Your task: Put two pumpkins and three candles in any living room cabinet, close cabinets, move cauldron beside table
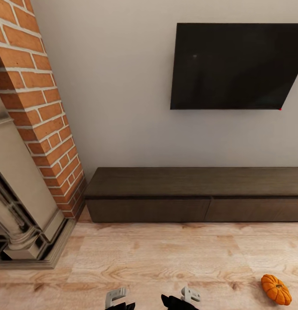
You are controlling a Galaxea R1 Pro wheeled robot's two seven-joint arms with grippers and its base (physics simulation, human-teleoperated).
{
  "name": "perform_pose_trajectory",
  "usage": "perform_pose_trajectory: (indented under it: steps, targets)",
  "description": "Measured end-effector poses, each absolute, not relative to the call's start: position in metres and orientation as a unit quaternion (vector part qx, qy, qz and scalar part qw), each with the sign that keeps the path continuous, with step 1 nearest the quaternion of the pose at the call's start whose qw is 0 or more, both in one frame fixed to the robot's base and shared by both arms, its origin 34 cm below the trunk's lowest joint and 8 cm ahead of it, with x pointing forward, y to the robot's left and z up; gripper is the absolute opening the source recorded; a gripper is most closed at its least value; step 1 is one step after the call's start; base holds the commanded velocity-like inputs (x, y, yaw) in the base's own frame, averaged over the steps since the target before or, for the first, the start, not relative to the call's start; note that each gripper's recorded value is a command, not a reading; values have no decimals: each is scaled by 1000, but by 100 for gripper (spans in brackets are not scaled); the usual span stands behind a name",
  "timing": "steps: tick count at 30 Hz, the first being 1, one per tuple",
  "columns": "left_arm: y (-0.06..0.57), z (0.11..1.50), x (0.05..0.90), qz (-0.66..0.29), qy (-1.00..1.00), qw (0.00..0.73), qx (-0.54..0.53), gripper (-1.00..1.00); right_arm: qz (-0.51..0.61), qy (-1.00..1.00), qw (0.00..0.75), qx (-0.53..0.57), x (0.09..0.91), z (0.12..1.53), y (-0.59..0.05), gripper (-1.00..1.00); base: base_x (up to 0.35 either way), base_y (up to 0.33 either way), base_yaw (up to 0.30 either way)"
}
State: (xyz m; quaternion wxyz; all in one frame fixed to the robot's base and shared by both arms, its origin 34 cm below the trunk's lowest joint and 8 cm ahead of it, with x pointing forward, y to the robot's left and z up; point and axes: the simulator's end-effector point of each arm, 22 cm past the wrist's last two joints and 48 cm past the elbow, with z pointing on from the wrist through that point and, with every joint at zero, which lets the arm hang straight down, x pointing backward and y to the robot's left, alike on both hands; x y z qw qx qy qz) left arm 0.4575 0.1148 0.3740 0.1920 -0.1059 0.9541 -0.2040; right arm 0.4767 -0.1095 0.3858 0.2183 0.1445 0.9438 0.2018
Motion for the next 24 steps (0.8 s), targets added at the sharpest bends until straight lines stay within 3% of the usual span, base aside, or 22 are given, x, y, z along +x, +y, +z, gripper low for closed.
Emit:
perform_pose_trajectory:
  steps: [18, 24]
  targets:
    - [123, 375, 461, -202, 954, 196, -105, 100, 203, 942, 219, 150, 477, 385, -115, 100, 0, 0, 0]
    - [126, 409, 490, -286, 941, 160, -82, 100, 184, 928, 230, 230, 488, 382, -177, 100, 0, 0, 0]
